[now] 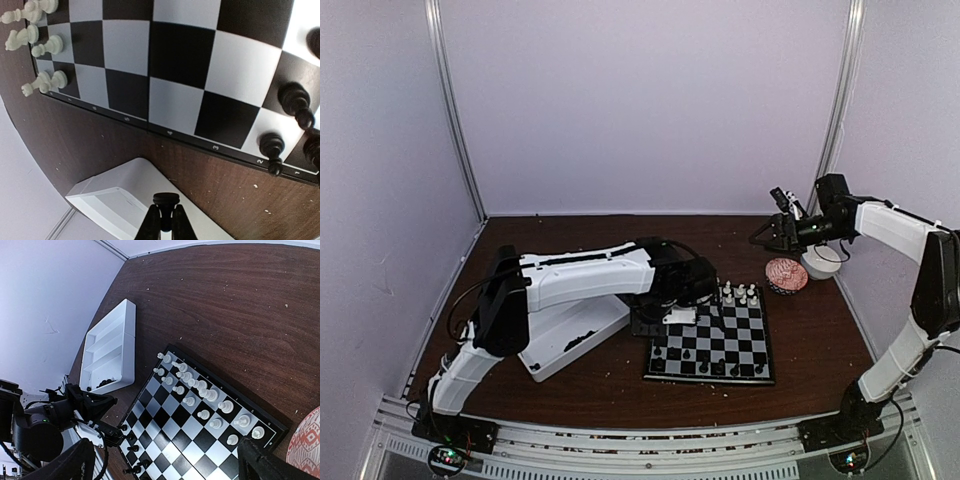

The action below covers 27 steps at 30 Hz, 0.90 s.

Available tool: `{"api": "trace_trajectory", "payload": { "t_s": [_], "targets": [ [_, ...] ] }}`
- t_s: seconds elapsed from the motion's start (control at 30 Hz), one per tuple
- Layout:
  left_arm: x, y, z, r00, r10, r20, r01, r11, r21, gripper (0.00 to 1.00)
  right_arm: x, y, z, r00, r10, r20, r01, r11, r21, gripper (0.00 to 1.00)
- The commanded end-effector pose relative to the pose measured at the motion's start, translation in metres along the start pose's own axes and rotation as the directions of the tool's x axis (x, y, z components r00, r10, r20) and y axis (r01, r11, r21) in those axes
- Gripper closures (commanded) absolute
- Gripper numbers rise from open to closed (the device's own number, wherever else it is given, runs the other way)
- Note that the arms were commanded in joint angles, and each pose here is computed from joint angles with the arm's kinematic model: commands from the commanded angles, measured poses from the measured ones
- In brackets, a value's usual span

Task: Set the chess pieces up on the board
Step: Place the pawn on the chessboard.

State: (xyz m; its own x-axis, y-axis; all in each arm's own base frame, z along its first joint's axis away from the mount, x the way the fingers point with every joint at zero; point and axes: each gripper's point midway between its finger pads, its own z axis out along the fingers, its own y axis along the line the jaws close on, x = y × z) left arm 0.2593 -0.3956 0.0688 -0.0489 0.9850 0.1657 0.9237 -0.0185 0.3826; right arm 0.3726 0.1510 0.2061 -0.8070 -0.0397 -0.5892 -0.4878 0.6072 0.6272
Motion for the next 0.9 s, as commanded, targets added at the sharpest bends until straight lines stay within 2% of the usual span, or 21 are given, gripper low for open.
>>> {"api": "trace_trajectory", "payload": {
  "t_s": [0.0, 0.37, 0.87],
  "targets": [
    [-0.016, 0.000, -0.001, 0.998, 0.047, 0.029, -0.046, 0.999, -0.022, 0.95, -0.002, -0.001, -0.001, 1.000, 0.017, 0.015, -0.017, 0.999, -0.037, 0.00],
    [-0.044, -0.006, 0.005, 0.991, 0.088, 0.101, -0.088, 0.996, -0.008, 0.96, -0.001, -0.006, -0.002, 0.998, 0.050, 0.022, -0.049, 0.997, -0.059, 0.00],
    [-0.052, -0.012, 0.020, 0.989, 0.112, 0.100, -0.112, 0.994, 0.002, 0.95, 0.001, -0.012, 0.001, 0.995, 0.094, 0.013, -0.093, 0.992, -0.086, 0.00]
  ]
}}
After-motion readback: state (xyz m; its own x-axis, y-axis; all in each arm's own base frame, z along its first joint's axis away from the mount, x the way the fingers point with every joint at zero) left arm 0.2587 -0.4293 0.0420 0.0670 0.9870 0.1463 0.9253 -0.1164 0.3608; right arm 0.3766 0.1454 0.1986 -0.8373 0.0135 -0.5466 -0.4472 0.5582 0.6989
